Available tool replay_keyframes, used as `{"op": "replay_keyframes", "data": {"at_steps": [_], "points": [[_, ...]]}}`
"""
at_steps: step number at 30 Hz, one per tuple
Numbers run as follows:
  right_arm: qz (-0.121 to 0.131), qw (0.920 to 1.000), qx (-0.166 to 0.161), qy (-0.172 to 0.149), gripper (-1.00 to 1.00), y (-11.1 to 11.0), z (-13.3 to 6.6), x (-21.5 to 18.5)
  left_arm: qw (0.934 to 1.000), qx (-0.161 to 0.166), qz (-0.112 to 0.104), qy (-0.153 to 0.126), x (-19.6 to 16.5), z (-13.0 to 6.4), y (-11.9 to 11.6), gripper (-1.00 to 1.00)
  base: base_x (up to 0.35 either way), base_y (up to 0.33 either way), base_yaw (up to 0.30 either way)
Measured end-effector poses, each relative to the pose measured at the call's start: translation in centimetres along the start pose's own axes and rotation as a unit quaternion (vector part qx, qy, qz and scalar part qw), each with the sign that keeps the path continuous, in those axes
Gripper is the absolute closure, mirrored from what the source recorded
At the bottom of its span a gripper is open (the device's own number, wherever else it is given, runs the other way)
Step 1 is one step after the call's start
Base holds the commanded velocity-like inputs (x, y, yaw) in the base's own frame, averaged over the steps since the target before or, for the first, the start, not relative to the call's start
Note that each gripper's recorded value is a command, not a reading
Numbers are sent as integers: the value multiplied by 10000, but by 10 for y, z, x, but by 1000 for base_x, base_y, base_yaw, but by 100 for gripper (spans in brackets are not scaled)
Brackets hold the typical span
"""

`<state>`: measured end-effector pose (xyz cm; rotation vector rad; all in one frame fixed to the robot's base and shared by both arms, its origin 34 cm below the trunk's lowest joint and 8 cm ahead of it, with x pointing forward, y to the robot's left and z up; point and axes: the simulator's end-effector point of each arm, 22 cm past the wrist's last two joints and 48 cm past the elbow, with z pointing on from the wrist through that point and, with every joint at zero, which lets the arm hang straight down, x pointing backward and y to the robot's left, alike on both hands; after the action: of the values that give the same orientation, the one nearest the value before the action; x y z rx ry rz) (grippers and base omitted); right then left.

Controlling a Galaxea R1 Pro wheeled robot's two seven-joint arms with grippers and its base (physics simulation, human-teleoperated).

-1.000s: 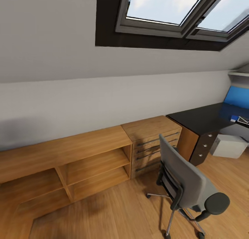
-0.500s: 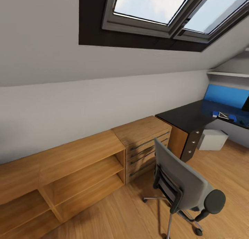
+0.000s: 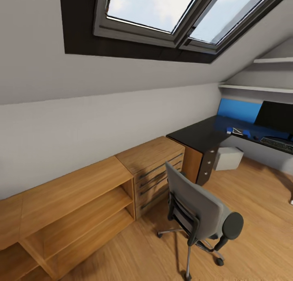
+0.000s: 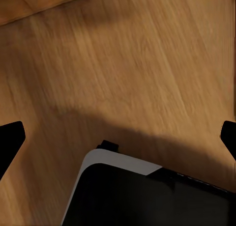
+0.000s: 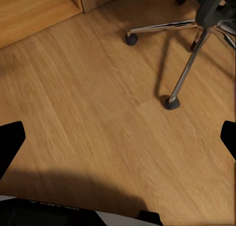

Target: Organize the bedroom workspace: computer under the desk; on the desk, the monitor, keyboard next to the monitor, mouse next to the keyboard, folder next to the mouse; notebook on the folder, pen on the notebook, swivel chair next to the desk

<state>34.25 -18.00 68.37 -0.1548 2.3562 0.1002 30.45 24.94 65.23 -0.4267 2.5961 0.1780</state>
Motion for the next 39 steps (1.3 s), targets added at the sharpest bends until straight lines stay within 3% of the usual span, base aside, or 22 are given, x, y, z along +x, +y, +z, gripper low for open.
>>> {"op": "replay_keyframes", "data": {"at_steps": [20,39], "points": [[-12,10000,6,-8,-100,-1,-1,0,10000,29,-16,-74,-6,0,-2,-100,124,164,-278],[-24,10000,11,-62,-100,-1,-1,-4,9999,44,-33,-140,-12,0,-3,-100,10,155,-277]]}}
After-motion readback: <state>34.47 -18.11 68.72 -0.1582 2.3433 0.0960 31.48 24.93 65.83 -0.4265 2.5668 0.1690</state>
